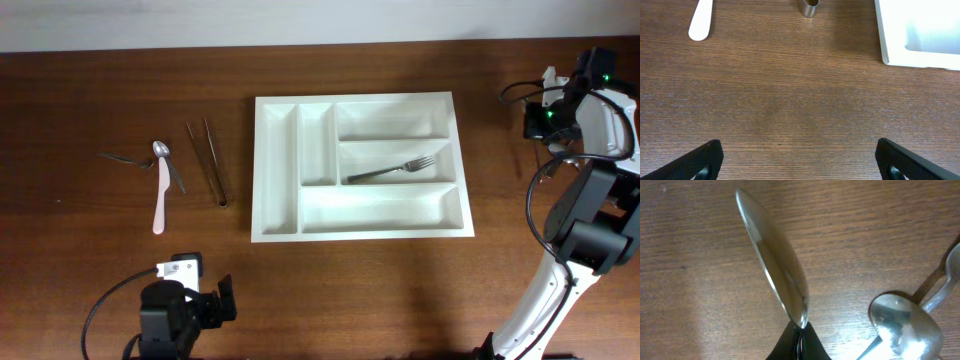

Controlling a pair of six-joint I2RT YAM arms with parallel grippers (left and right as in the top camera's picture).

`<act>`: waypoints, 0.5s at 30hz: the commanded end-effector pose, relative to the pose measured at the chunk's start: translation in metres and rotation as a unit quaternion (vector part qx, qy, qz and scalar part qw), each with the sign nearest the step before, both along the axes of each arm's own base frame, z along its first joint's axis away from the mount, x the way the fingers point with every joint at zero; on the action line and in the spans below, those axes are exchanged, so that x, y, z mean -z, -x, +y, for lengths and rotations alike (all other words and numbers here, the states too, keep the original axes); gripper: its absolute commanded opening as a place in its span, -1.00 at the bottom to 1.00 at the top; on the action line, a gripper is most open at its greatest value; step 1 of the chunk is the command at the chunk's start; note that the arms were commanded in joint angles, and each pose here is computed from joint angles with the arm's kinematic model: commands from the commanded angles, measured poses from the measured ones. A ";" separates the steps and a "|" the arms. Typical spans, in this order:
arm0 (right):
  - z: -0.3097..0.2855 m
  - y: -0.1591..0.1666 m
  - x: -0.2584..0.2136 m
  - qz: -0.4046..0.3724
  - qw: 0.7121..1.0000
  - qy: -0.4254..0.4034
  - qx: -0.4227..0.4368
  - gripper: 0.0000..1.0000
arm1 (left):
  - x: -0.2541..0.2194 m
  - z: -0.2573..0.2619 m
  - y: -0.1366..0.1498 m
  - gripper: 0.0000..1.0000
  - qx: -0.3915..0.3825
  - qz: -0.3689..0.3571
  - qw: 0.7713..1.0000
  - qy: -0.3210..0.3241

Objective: Pack container
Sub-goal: 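Carry the spoon with the right gripper into the tray's upper-right compartment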

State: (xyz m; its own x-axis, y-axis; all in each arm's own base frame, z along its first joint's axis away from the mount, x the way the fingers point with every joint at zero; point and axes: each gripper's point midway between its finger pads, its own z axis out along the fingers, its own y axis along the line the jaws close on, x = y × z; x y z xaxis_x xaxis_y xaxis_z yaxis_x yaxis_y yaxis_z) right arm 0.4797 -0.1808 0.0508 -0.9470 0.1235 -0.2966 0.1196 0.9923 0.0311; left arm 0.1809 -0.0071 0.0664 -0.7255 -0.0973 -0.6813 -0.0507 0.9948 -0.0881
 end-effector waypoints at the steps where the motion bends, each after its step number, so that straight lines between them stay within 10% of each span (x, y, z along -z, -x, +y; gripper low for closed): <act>1: 0.004 -0.004 -0.005 -0.008 1.000 -0.008 0.001 -0.92 | -0.006 0.001 -0.002 0.98 -0.006 -0.009 1.000 0.002; 15: 0.020 -0.022 -0.065 -0.049 0.998 -0.032 -0.025 -0.92 | -0.006 0.001 -0.002 0.99 -0.006 -0.009 1.000 0.002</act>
